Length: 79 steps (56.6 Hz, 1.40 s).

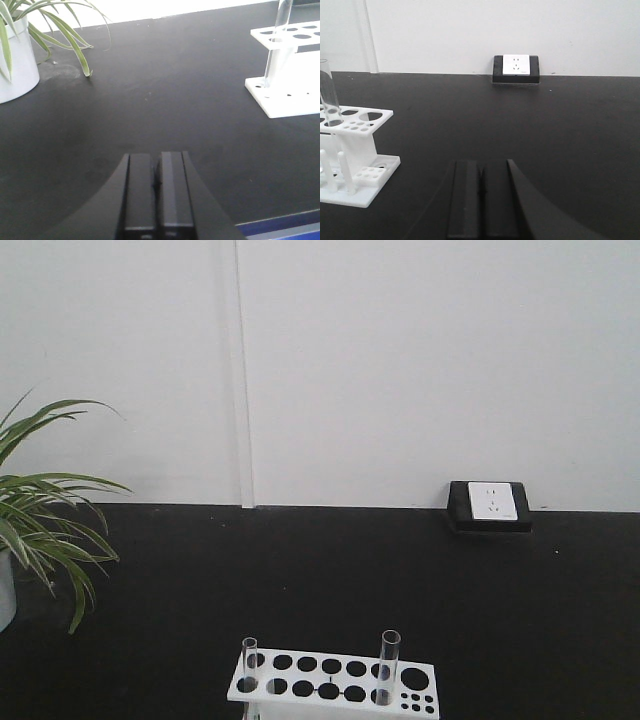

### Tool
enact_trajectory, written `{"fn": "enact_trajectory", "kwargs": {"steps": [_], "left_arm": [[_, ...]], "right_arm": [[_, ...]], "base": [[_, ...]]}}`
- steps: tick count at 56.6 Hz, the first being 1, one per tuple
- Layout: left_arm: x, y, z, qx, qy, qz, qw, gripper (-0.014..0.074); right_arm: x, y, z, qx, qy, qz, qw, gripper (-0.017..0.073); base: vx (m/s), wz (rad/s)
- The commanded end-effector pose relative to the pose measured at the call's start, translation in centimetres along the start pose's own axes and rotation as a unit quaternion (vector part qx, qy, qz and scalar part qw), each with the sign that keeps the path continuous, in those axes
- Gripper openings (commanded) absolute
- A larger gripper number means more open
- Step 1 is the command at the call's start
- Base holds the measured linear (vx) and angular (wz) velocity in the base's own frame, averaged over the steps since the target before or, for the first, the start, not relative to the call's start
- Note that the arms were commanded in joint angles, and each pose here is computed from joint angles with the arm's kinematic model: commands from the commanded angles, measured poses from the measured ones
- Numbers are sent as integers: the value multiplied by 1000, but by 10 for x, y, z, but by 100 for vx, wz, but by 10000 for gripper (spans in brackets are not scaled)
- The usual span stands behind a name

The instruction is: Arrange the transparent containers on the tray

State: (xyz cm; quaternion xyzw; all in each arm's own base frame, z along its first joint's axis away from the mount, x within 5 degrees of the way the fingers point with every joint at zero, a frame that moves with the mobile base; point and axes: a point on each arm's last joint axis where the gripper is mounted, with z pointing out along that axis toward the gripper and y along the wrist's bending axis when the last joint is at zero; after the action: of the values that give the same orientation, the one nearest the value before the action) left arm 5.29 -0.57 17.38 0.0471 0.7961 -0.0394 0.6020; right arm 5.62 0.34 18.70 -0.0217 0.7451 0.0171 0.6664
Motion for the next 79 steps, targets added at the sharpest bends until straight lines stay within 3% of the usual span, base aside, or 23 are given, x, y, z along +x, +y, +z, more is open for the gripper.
{"fn": "enact_trajectory", "kwargs": {"steps": [1, 47, 58, 79], "left_arm": [[2, 0, 2, 2, -36, -1, 999, -7], [2, 0, 2, 2, -36, -1, 999, -7], [-4, 0, 1, -5, -67, 45, 997, -7], [-12, -1, -1, -1, -115, 46, 992, -7]], "right_arm": [[-5, -1, 0, 4, -40, -8, 999, -10], [-5, -1, 0, 4, -41, -8, 999, -11], [-5, -1, 0, 4, -41, -8, 999, -11], [-6, -1, 0, 4, -44, -9, 999, -11]], "base": [[0, 0], [0, 0], [0, 0], [0, 0]]}}
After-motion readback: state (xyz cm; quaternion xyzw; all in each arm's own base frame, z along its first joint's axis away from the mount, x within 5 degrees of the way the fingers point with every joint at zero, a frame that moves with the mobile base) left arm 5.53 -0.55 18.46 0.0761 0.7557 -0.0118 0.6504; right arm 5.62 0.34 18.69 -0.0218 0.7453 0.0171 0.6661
